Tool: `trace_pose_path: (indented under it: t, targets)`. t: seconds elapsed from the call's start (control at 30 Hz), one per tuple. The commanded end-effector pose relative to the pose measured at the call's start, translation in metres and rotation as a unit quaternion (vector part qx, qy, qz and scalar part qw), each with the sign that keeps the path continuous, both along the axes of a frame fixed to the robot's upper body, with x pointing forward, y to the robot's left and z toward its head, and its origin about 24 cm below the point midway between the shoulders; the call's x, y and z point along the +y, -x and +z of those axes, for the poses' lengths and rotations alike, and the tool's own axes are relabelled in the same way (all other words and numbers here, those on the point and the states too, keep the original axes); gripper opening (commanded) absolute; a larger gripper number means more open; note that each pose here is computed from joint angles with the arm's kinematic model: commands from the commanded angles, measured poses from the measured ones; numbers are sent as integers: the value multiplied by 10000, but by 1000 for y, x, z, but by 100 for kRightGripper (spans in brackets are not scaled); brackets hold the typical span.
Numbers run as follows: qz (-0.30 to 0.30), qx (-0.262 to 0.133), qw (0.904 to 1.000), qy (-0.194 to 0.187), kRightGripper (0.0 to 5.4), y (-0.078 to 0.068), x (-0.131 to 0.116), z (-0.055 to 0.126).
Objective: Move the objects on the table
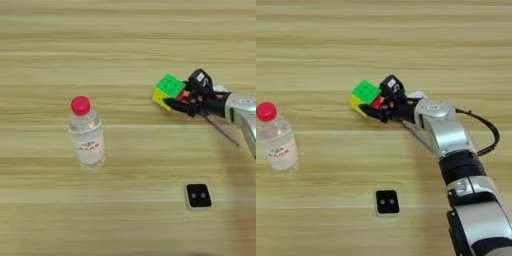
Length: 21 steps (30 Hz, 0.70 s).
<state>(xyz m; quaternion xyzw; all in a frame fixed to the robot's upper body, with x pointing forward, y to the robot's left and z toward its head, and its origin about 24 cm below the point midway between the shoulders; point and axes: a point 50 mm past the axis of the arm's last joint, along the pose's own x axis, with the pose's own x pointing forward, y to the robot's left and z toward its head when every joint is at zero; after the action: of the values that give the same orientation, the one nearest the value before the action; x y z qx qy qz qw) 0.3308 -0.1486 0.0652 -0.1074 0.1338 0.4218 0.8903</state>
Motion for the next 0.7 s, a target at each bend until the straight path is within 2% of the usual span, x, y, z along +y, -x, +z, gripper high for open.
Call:
trace_pose_path:
  t: [0.03,0.33,0.37,0.57,0.7]
  targets:
    - [38,-596,9982,45,332,-11,3,27]
    - [67,-355,9992,185,332,-9,4,11]
    - [72,-338,9992,193,361,-9,4,10]
    - [81,-362,9991,185,418,-10,5,9]
    - [95,-535,9985,77,449,-11,6,15]
